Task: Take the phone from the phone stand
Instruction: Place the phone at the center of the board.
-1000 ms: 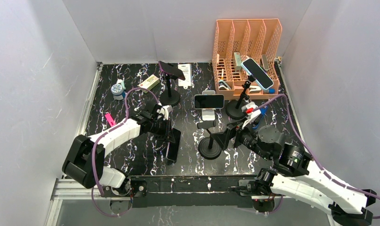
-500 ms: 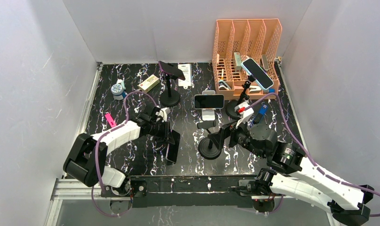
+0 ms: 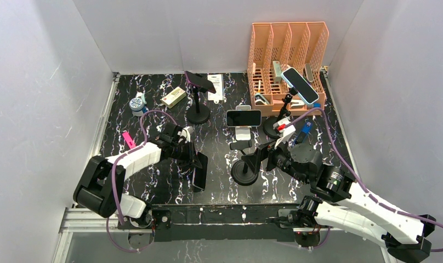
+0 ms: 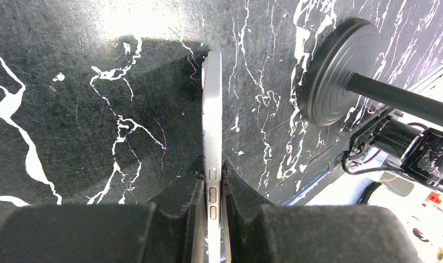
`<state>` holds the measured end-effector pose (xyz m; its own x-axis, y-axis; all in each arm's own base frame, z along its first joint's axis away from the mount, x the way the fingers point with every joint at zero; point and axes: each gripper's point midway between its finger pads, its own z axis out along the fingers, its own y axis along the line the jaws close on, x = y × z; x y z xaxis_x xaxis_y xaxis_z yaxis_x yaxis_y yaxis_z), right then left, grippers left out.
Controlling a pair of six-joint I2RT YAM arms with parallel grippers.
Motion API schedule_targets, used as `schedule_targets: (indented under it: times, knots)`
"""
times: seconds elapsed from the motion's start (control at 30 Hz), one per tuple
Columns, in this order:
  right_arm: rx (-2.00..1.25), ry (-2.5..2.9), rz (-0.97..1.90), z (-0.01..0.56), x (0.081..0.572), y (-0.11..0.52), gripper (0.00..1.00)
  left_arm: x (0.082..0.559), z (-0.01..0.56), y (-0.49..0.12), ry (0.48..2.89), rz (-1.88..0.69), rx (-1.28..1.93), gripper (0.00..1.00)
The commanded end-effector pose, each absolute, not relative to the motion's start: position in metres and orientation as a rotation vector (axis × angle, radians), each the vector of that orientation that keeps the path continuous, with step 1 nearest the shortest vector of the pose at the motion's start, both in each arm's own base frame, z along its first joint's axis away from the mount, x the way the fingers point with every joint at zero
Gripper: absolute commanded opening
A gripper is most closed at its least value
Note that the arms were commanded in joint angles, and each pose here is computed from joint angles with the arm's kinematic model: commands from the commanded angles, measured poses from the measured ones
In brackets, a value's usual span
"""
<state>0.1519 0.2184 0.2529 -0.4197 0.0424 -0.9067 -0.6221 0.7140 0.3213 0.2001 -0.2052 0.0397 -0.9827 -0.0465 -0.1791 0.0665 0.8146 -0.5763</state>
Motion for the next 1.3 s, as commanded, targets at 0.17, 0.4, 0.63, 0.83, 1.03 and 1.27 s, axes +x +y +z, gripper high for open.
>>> schedule_targets:
  times: [0.17,0.4,0.63,0.83,1.03,1.27]
  knots:
    - [-0.420,1.839,0.823,0.262,0.154,0.223,0.99,0.196,0.028,-0.187,2.830,-0.786,0.010,0.17]
    - [-0.418,1.841,0.813,0.263,0.156,0.222,0.99,0.196,0.027,-0.179,2.833,-0.733,0.002,0.25]
    - [-0.415,1.840,0.799,0.265,0.157,0.220,0.99,0.198,0.028,-0.173,2.824,-0.682,-0.009,0.31]
    - [-0.413,1.840,0.754,0.264,0.161,0.214,0.99,0.202,0.032,-0.167,2.802,-0.640,-0.016,0.43]
    - [-0.411,1.839,0.735,0.265,0.162,0.212,0.99,0.203,0.036,-0.164,2.790,-0.614,-0.019,0.47]
    - [-0.410,1.853,0.699,0.259,0.164,0.208,0.99,0.220,0.073,-0.166,2.653,-0.625,0.006,0.54]
